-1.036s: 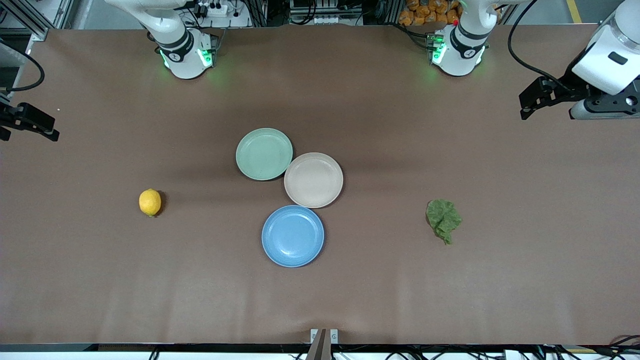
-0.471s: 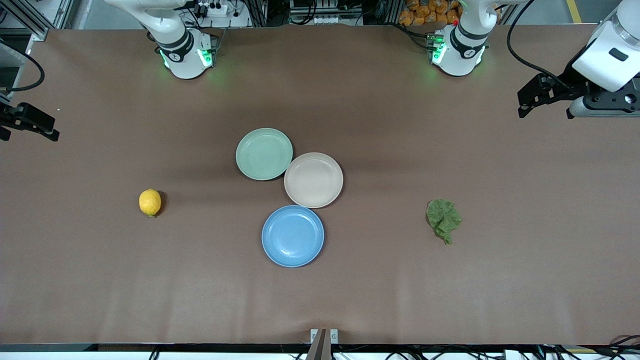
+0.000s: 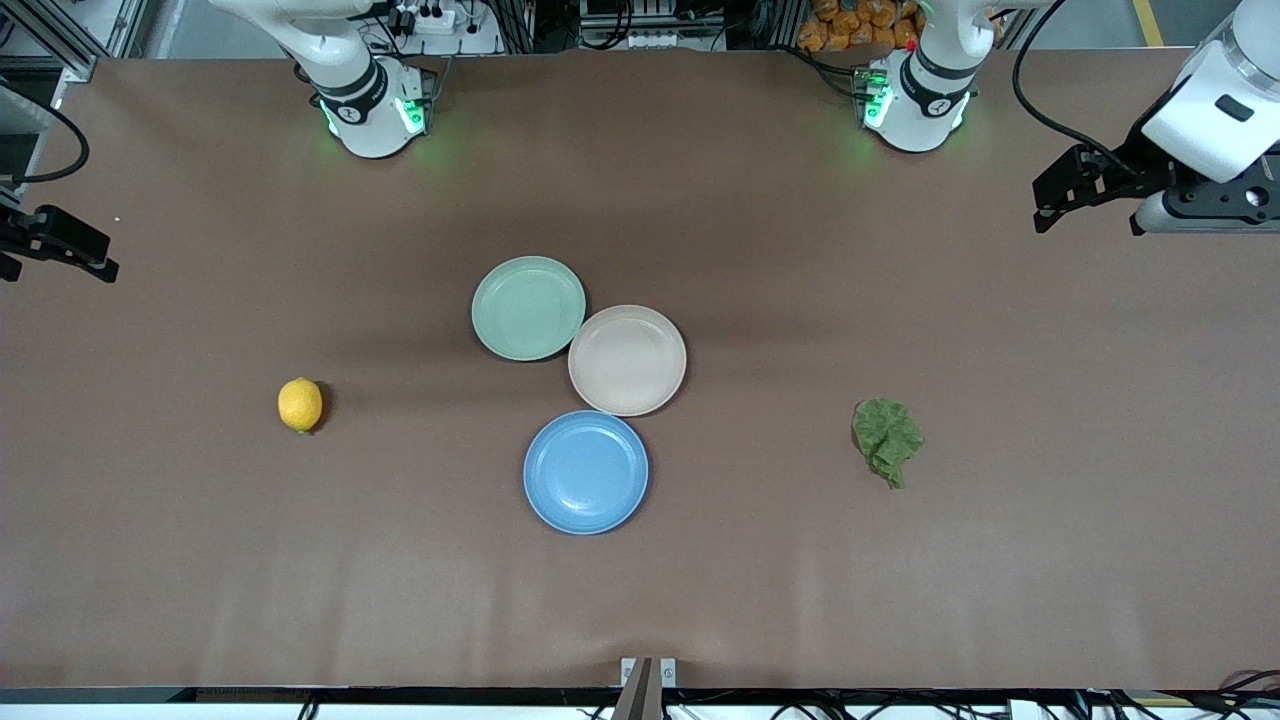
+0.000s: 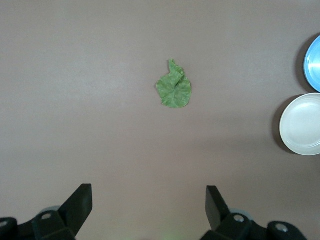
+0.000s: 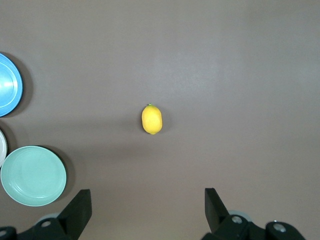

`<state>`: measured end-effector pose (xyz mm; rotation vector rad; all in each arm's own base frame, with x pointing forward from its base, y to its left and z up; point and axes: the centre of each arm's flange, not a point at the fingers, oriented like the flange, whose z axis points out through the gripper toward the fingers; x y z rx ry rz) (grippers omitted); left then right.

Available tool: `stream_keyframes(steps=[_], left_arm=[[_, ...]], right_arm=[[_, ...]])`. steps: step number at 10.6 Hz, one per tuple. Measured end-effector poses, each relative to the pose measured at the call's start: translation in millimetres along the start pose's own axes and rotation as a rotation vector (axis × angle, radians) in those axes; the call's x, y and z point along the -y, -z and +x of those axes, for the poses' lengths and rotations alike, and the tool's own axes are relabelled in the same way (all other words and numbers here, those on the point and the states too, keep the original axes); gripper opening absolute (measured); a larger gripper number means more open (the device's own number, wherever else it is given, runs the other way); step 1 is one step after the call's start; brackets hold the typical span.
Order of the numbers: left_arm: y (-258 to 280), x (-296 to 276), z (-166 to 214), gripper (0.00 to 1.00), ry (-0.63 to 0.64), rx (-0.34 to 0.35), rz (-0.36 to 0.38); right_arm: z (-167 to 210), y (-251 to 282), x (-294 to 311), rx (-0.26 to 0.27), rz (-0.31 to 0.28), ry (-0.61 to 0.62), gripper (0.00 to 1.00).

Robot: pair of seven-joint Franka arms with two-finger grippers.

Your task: Pick lemon and lettuce from blue and beige plates

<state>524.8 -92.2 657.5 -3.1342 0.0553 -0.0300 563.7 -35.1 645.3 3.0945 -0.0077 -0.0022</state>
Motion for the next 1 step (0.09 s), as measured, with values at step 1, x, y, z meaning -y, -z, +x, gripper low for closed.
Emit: stream_keyframes(steps=[1], left_arm=[[0.0,-0.2,0.0,1.0,0.0,0.0,0.0]], right_arm=[[0.0,-0.1,0.0,0.0,0.0,0.0,1.0]])
